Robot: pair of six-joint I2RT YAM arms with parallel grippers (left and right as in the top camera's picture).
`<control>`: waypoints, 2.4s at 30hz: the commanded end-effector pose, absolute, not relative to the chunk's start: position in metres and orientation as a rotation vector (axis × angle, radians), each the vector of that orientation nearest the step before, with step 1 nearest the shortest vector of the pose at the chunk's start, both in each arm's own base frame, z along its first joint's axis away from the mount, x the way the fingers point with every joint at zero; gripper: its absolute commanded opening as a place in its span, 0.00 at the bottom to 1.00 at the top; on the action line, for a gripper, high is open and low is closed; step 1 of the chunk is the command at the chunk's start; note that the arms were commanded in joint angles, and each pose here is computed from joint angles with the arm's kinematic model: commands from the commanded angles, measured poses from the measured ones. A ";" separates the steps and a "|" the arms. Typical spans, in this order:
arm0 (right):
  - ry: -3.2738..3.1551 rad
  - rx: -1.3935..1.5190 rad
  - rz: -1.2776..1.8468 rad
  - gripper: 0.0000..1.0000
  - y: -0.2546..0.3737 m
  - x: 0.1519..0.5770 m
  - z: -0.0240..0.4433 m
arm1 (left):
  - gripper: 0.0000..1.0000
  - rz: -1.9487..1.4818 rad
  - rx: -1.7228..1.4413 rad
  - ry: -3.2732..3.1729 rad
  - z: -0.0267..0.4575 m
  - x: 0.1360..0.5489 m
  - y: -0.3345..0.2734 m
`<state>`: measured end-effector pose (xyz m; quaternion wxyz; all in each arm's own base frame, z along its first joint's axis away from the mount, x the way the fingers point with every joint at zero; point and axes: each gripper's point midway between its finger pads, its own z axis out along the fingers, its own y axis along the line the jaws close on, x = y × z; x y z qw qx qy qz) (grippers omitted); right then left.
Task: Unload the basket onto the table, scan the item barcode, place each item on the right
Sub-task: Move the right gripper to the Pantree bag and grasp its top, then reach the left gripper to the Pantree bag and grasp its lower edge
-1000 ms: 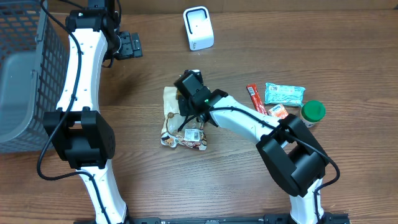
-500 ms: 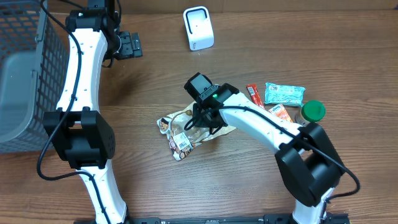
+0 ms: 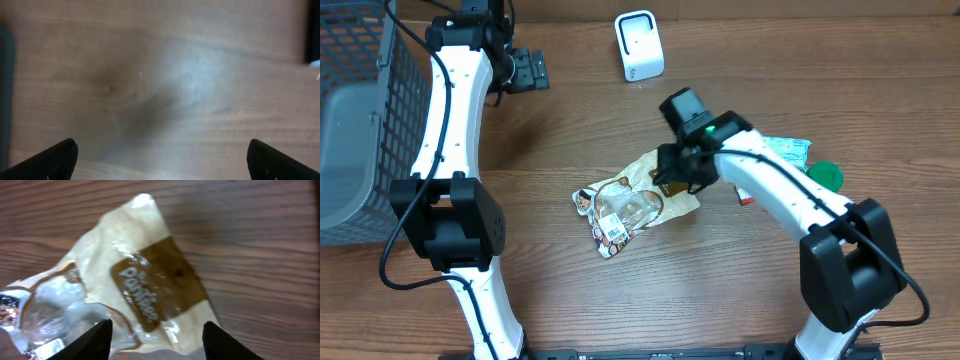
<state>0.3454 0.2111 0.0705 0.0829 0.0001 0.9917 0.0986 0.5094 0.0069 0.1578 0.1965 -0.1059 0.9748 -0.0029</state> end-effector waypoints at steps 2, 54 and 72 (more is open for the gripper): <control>2.968 -0.001 0.329 0.61 0.207 0.342 0.081 | 1.00 -0.015 -0.304 2.658 0.175 0.520 0.007; 3.040 -0.027 0.253 0.68 0.194 0.323 0.056 | 0.04 0.292 -0.349 3.006 0.154 0.298 -0.118; 2.999 -0.030 0.281 0.72 0.199 0.332 0.058 | 0.16 -0.185 -0.285 3.120 0.036 0.289 -0.149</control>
